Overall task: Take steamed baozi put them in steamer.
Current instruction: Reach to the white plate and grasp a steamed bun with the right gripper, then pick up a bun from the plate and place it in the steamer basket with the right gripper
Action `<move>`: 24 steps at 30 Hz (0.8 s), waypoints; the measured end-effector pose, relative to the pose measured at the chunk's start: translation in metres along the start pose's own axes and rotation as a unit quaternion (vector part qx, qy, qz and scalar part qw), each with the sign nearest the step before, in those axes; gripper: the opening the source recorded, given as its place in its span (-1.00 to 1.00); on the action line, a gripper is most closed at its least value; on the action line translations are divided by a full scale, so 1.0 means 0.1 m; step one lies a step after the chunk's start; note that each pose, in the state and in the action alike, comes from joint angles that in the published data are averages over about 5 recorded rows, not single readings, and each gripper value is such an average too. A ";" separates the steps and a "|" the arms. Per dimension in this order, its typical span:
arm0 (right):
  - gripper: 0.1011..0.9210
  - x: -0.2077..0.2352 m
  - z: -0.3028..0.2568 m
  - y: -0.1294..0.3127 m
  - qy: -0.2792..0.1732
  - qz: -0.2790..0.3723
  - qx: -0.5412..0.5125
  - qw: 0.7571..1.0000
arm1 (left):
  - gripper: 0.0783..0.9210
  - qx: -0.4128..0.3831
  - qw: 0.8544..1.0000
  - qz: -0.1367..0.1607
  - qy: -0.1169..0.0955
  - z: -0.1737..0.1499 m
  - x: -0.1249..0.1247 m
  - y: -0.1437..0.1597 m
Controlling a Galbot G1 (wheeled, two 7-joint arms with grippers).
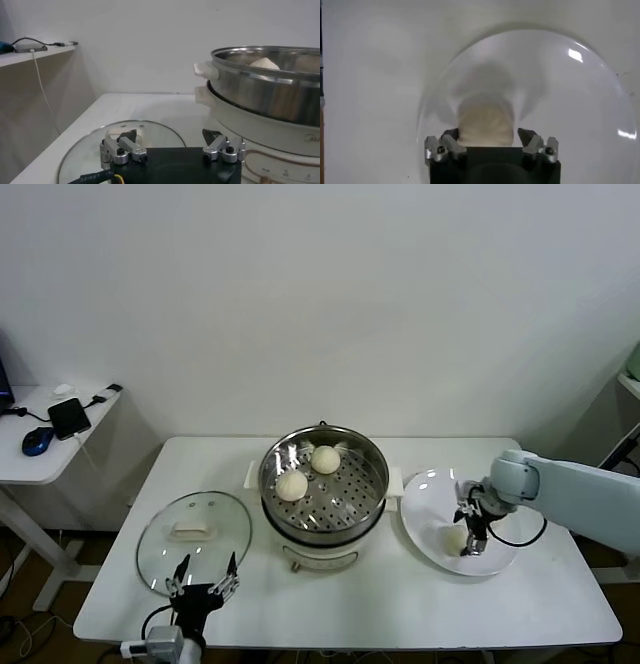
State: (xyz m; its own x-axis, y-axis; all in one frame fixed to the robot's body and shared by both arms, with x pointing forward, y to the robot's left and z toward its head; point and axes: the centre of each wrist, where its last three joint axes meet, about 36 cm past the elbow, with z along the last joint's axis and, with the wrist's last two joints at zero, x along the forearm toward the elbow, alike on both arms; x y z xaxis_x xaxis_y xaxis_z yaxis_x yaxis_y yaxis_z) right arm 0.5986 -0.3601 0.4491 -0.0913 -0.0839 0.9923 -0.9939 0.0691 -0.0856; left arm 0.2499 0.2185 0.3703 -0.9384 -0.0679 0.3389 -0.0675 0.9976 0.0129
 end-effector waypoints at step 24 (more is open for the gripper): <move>0.31 2.39 -1.40 -0.95 -0.052 0.085 0.310 0.945 | 0.77 0.000 1.000 0.009 -0.005 -0.06 0.03 -0.05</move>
State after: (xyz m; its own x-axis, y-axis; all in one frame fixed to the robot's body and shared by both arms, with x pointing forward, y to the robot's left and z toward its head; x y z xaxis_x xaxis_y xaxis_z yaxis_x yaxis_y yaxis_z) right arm 0.6800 -0.2473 0.7070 -0.2269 -0.2230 0.9480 -0.8061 -0.5033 -0.3113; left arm 0.2493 0.2130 0.3769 -0.9425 -0.0497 0.3304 -0.0502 0.9987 0.0071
